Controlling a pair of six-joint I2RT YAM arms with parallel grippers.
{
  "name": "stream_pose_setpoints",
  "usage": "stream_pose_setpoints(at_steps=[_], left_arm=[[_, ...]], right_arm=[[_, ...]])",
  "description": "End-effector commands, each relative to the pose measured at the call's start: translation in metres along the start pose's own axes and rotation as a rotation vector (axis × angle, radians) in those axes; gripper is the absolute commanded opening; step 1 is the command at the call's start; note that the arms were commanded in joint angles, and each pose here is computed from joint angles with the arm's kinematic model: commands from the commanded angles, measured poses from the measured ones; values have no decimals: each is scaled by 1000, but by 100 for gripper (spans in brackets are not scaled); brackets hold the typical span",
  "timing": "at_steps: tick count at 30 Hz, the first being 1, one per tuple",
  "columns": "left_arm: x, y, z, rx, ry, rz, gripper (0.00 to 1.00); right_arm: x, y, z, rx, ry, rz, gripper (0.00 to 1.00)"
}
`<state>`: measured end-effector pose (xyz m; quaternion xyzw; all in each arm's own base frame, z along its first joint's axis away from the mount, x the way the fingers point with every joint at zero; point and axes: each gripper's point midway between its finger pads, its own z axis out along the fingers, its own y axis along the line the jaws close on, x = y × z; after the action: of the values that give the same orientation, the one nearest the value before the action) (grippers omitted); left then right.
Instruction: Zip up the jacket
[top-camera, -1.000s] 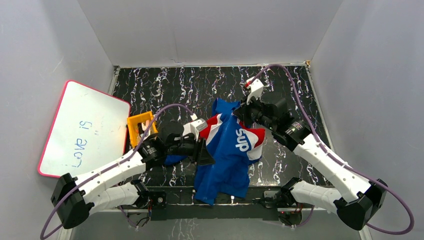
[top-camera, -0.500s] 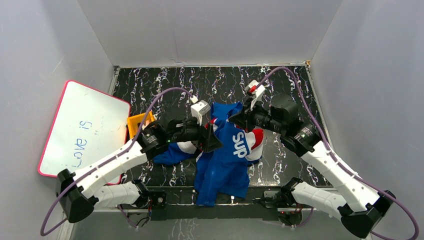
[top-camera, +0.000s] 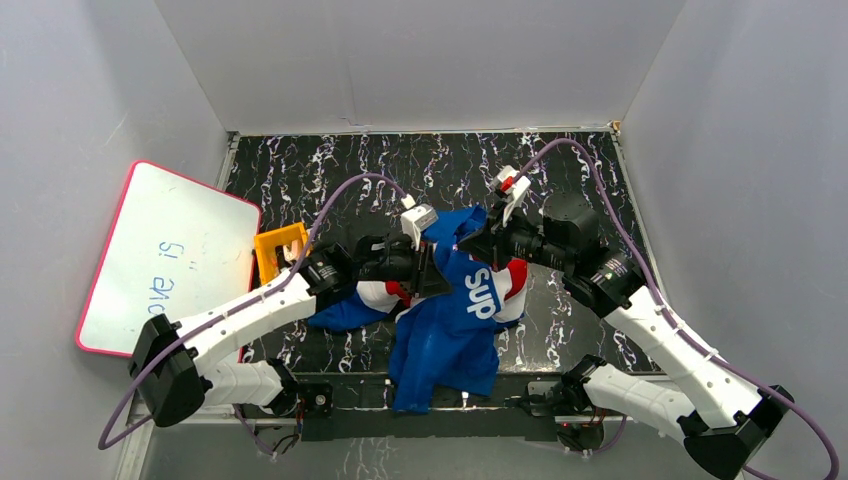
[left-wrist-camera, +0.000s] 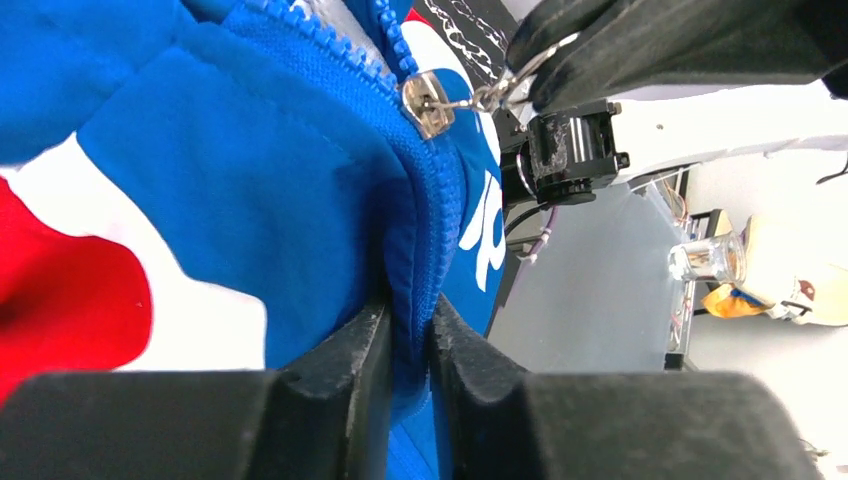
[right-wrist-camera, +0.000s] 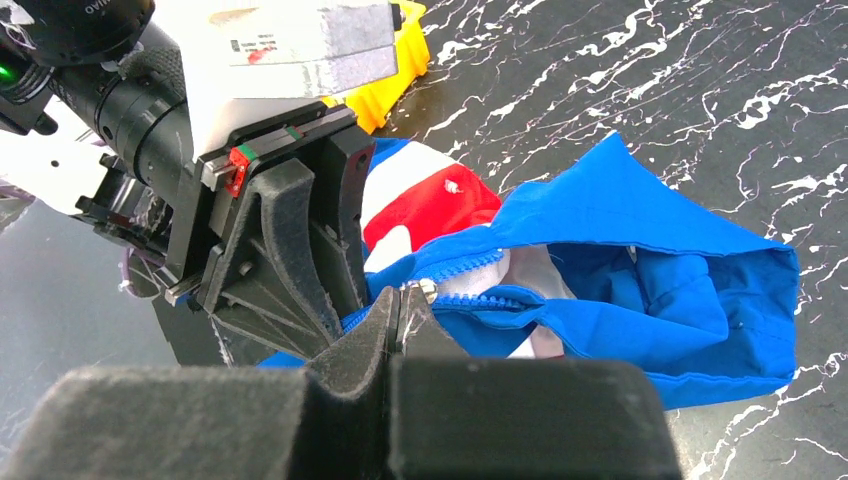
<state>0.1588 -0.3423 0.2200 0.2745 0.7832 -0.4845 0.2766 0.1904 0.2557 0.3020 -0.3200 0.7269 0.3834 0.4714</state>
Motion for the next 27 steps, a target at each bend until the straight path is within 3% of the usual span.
stream_pose_setpoints(at_steps=[1,2,16,27], left_arm=[[4,-12,0,72,5,2,6],[5,-12,0,77,5,2,0],[43,-20,-14,163,80,-28,0],[57,-20,-18,182,110,-38,0]], right_arm=[[-21,3,-7,7,-72,-27,0],[-20,1,-6,18,-68,-26,0],[-34,-50,-2,293,-95,-34,0],[-57,-84,-15,501,-189,-38,0]])
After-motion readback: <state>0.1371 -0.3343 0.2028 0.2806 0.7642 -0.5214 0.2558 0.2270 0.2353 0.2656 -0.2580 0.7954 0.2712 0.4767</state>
